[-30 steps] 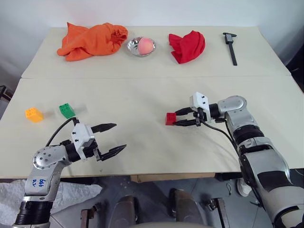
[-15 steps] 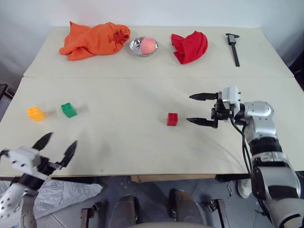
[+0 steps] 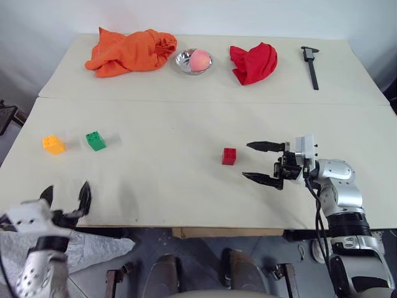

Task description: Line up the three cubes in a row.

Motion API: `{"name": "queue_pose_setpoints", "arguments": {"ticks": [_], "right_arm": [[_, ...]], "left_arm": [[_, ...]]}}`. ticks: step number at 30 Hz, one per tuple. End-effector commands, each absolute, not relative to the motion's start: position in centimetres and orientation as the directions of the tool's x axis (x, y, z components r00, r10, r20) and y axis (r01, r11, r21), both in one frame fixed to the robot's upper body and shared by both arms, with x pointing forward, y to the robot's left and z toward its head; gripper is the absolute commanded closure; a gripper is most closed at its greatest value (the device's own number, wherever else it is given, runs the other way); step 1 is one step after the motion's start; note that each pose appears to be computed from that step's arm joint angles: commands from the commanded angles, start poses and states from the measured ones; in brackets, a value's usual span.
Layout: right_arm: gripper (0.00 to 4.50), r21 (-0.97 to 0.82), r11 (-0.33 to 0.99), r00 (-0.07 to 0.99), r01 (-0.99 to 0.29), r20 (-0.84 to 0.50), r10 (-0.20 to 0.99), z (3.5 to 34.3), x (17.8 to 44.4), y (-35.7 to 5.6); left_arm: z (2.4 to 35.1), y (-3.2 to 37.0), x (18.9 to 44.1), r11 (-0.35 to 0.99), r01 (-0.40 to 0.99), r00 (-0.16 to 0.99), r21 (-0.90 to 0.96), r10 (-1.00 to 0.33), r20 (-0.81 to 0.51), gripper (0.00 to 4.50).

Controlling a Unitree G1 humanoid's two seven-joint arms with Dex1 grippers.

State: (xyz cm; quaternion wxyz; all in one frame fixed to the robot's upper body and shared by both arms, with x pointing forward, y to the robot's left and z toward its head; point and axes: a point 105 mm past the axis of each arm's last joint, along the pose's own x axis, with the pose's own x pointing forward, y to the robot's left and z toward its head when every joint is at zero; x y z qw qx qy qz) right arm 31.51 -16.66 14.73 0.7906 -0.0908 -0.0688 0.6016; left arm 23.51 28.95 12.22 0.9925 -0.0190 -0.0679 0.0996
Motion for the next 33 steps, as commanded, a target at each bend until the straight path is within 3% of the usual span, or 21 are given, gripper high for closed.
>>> {"name": "queue_pose_setpoints", "arguments": {"ticks": [1, 4, 8, 19, 22, 30, 33], "right_arm": [[0.03, -0.205, 0.256, 0.264, -0.945, -0.014, 0.964, 14.9, 31.2, -17.3], [0.03, -0.203, 0.253, 0.262, -0.946, -0.016, 0.965, 14.8, 31.0, -17.2], [0.03, -0.212, 0.257, 0.266, -0.943, -0.014, 0.964, 14.7, 31.0, -16.9], [0.03, -0.219, 0.3, 0.302, -0.928, 0.022, 0.953, 14.7, 31.2, -16.2], [0.0, -0.223, 0.313, 0.315, -0.923, 0.024, 0.949, 14.7, 31.1, -16.3], [0.0, -0.232, 0.341, 0.343, -0.911, 0.031, 0.939, 14.8, 31.0, -16.6], [0.0, -0.233, 0.343, 0.345, -0.91, 0.033, 0.938, 14.8, 31.0, -16.6]], "left_arm": [[13.9, 28.3, 25.1, 0.964, -0.266, 0.954, -0.025, 0.267, 0.134, 0.0], [14.6, 28.9, 27.6, 0.92, -0.391, 0.916, 0.005, 0.389, 0.098, 0.0], [15.5, 27.6, 31.5, 0.921, -0.386, 0.92, -0.055, 0.388, 0.052, 0.0], [15.9, 27.2, 36.2, 0.908, -0.401, 0.916, -0.122, 0.4, -0.037, 0.0], [15.5, 27.7, 35.8, 0.892, -0.436, 0.9, -0.121, 0.433, -0.055, 0.59], [14.9, 27.4, 35.6, 0.904, -0.406, 0.914, -0.131, 0.402, -0.063, 3.02], [15.3, 27.1, 35.8, 0.918, -0.378, 0.926, -0.122, 0.376, -0.039, 3.02]]}}
